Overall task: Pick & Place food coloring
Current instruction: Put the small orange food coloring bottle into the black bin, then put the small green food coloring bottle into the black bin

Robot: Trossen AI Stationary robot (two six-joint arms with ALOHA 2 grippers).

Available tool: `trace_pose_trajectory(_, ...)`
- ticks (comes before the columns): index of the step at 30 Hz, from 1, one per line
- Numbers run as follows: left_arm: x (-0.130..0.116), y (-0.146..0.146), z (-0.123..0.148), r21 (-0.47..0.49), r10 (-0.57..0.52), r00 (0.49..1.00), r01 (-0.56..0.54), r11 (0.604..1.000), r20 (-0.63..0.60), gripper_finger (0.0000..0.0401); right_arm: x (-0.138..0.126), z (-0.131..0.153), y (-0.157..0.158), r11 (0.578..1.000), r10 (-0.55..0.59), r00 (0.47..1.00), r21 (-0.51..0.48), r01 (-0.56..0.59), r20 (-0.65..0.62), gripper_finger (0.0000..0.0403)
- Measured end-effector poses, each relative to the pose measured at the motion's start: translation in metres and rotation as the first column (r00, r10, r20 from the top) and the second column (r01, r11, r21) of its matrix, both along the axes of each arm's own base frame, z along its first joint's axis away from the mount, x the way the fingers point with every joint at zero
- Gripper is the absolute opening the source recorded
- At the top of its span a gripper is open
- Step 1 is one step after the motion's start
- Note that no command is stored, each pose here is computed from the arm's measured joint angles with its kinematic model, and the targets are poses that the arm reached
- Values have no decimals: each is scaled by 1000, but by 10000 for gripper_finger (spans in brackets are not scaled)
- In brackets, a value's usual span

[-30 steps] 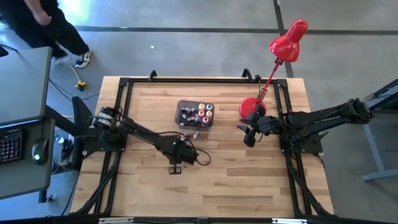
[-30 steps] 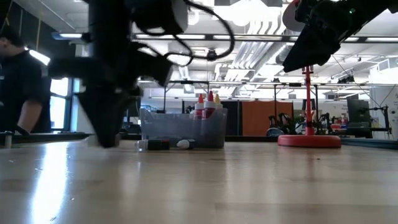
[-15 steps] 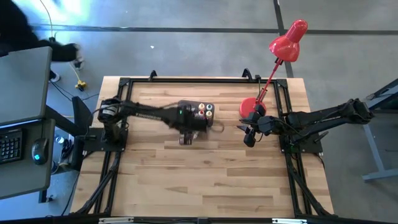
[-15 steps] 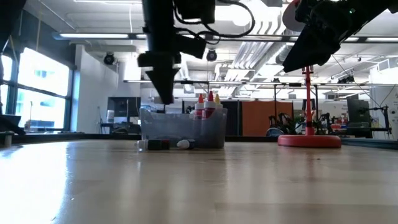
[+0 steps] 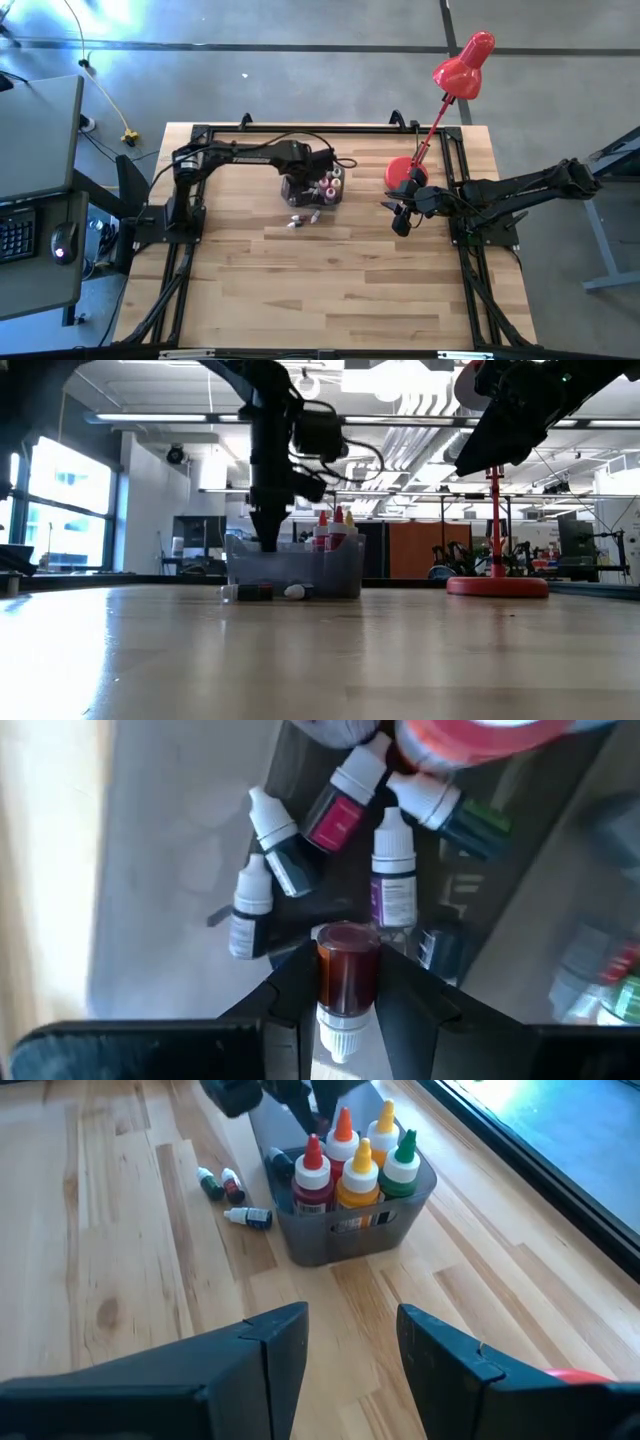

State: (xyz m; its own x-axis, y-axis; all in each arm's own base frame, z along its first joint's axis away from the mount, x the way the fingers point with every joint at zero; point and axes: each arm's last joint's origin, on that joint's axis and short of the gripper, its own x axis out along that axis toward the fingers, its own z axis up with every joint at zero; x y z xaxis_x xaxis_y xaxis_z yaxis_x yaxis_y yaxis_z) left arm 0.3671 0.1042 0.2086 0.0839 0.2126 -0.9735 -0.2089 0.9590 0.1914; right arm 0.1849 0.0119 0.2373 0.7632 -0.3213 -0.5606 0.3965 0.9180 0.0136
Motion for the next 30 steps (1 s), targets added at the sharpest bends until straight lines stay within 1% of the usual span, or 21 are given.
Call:
trace_pose_trajectory(3,2,0,-7,-7,-1,1000,1,1000,-23,80,0,0,0,1000,0,1000,0,0,-1,149)
trace_pose_trajectory(5,5,0,-11,-24,3,1000,-4,1000,-12,87,0,0,0,1000,0,1000,0,0,-1,149)
trace_pose_trajectory(8,6,0,-16,-46,11,1000,-12,999,-11,111,0,0,0,1000,0,1000,0,0,-1,149)
trace_pose_trajectory(14,7,1,-16,-31,14,1000,-14,999,-7,168,0,0,1,1000,15,1000,12,-15,0,149)
trace_pose_trajectory(17,5,0,-16,-37,20,1000,-21,999,-20,180,0,0,0,1000,15,1000,12,-15,-1,149)
trace_pose_trajectory(19,4,-1,-14,-66,18,999,-20,998,-29,182,0,0,0,1000,15,1000,12,-15,-1,149)
trace_pose_trajectory(22,4,-3,-5,-115,13,999,-19,993,-49,183,0,0,1,1000,15,1000,12,-15,0,149)
trace_pose_trajectory(25,4,-7,8,-144,4,998,-13,989,-67,183,0,0,1,1000,15,1000,12,-15,-1,149)
trace_pose_trajectory(30,8,-24,39,-142,-25,995,12,990,-92,183,0,0,1,1000,15,1000,12,-15,0,149)
